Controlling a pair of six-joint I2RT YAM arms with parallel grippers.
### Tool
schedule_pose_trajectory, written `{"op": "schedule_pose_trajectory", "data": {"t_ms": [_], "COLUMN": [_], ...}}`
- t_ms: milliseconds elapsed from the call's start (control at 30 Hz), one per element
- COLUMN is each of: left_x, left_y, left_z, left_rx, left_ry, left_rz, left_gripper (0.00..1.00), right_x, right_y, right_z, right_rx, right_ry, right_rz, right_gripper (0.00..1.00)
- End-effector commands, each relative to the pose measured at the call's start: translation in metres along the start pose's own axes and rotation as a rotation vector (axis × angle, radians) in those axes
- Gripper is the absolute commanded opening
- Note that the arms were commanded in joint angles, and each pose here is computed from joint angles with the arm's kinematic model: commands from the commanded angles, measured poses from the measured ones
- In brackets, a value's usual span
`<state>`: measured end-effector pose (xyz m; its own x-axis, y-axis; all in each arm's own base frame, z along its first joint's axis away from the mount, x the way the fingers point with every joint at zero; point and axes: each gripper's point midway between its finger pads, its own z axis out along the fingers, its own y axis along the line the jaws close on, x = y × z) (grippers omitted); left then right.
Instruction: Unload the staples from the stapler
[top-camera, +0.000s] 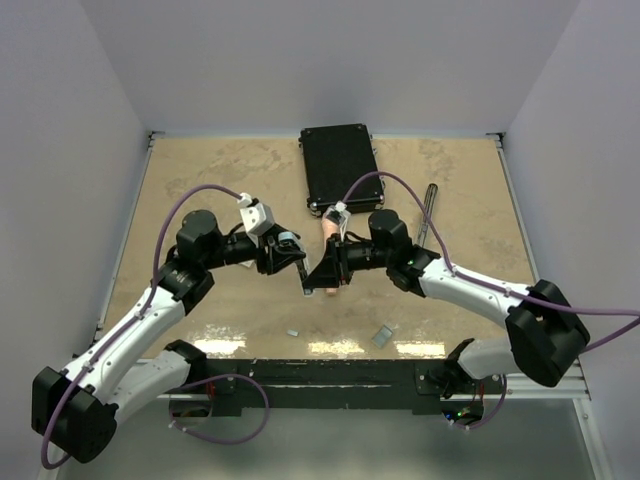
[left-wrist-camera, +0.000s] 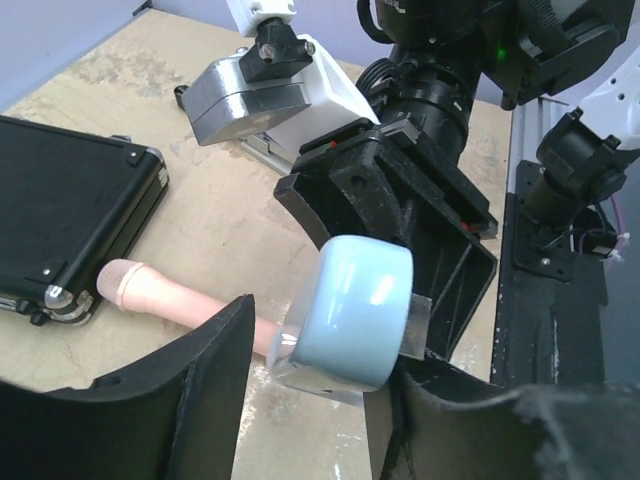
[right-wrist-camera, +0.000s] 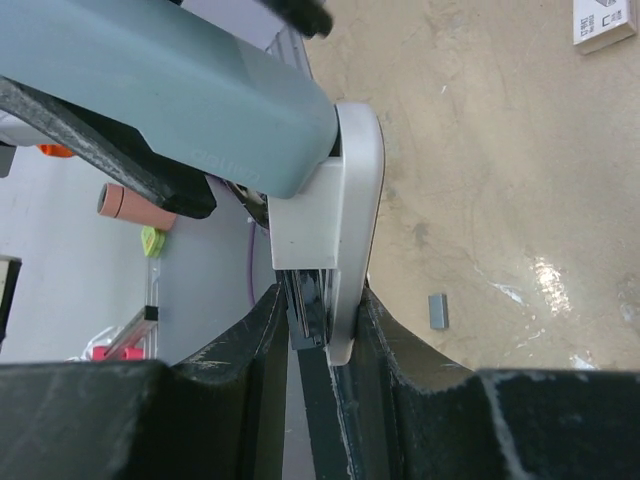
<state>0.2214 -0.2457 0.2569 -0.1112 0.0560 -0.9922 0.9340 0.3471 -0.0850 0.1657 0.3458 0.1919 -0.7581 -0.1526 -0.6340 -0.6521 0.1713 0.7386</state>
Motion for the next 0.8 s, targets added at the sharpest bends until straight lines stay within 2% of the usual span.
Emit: {"op": "schedule_pose_trajectory", "data": {"t_ms": [0, 133, 167, 200, 267, 400, 433, 500, 533, 633, 700, 767], "left_x": [-0.016, -0.015, -0.017, -0.018, -0.019, -0.011, -0.007, -0.004, 0.005, 0.019, 0.024, 0.032], "left_y": [0.013, 0.016, 0.016, 0.016, 0.017, 0.032, 0.035, 0.052, 0.058, 0.085, 0.101, 0.103], "left_z": [-0.004, -0.006, -0.006, -0.007, -0.007, -0.007, -0.008, -0.011, -0.014, -0.026, -0.036, -0.042], "left_rx": [-0.077, -0.102, -0.102, -0.102, -0.108, -0.18, -0.196, -0.289, -0.326, -0.497, -0.606, -0.641], "left_ry": [-0.049, -0.03, -0.031, -0.032, -0.025, 0.013, 0.029, 0.048, 0.089, 0.172, 0.217, 0.278], "left_rz": [0.037, 0.036, 0.043, 0.05, 0.051, 0.031, 0.017, 0.008, -0.018, -0.058, -0.09, -0.12], "left_gripper": [0.4, 0.35, 0.31, 0.15, 0.0, 0.0, 0.0, 0.0, 0.0, 0.0, 0.0, 0.0], "right_x": [-0.02, -0.017, -0.018, -0.018, -0.018, -0.03, -0.035, -0.044, -0.05, -0.063, -0.066, -0.065], "right_y": [0.025, 0.014, 0.011, 0.011, 0.004, -0.004, -0.007, -0.01, -0.014, -0.02, -0.026, -0.031], "right_z": [0.003, 0.011, 0.012, 0.013, 0.017, 0.023, 0.023, 0.023, 0.02, 0.011, 0.007, 0.004], "right_rx": [-0.093, -0.085, -0.085, -0.089, -0.078, -0.061, -0.053, -0.033, -0.011, 0.056, 0.107, 0.142], "right_ry": [-0.016, 0.01, 0.011, 0.014, 0.019, 0.001, -0.01, -0.037, -0.057, -0.121, -0.138, -0.138], "right_rz": [-0.098, -0.084, -0.082, -0.082, -0.07, -0.063, -0.057, -0.047, -0.044, -0.051, -0.059, -0.062], "right_gripper": [0.0, 0.0, 0.0, 0.0, 0.02, 0.13, 0.24, 0.34, 0.44, 0.57, 0.62, 0.67]}}
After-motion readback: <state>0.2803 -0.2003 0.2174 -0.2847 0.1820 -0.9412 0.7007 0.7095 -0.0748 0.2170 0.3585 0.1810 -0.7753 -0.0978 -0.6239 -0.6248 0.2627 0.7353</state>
